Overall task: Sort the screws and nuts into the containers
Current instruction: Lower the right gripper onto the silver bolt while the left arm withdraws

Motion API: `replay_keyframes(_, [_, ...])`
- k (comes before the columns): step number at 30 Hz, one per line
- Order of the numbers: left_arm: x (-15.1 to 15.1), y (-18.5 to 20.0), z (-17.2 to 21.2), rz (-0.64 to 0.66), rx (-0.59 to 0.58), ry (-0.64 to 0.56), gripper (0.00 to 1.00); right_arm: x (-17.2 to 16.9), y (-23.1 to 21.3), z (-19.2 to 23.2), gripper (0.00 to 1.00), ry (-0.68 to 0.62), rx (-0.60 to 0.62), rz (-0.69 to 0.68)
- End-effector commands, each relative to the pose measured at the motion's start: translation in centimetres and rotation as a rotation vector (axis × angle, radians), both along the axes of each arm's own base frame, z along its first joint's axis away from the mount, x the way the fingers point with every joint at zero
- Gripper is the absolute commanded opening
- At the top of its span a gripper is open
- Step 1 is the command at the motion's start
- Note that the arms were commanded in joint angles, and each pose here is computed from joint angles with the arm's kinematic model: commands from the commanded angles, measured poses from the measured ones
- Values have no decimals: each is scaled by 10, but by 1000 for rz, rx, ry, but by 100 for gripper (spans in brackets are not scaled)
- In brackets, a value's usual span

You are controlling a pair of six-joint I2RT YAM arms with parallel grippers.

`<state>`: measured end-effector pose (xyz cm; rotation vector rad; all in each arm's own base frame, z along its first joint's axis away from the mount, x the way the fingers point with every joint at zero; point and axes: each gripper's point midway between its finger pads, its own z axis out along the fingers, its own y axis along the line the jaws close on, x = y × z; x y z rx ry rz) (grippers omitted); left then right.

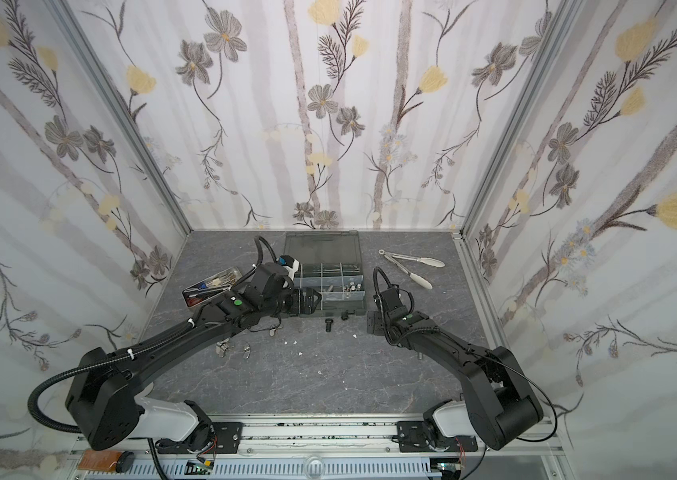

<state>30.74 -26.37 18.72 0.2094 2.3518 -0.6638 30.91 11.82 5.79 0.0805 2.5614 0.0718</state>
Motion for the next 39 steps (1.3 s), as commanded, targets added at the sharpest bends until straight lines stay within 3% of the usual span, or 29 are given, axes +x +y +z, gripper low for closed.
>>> replay_keyframes(1, [-6,8,7,15,-36,-36,100,9,-1,-3,95,-6,-18,-29])
replay_keyframes(14, [-28,38,10,46,-10,-63,100,40,8,-17,82,15,-47,-96])
replay_keyframes(39, [-36,49,14,50,6,-78,100,33,10,-42,68,74,-57,-123])
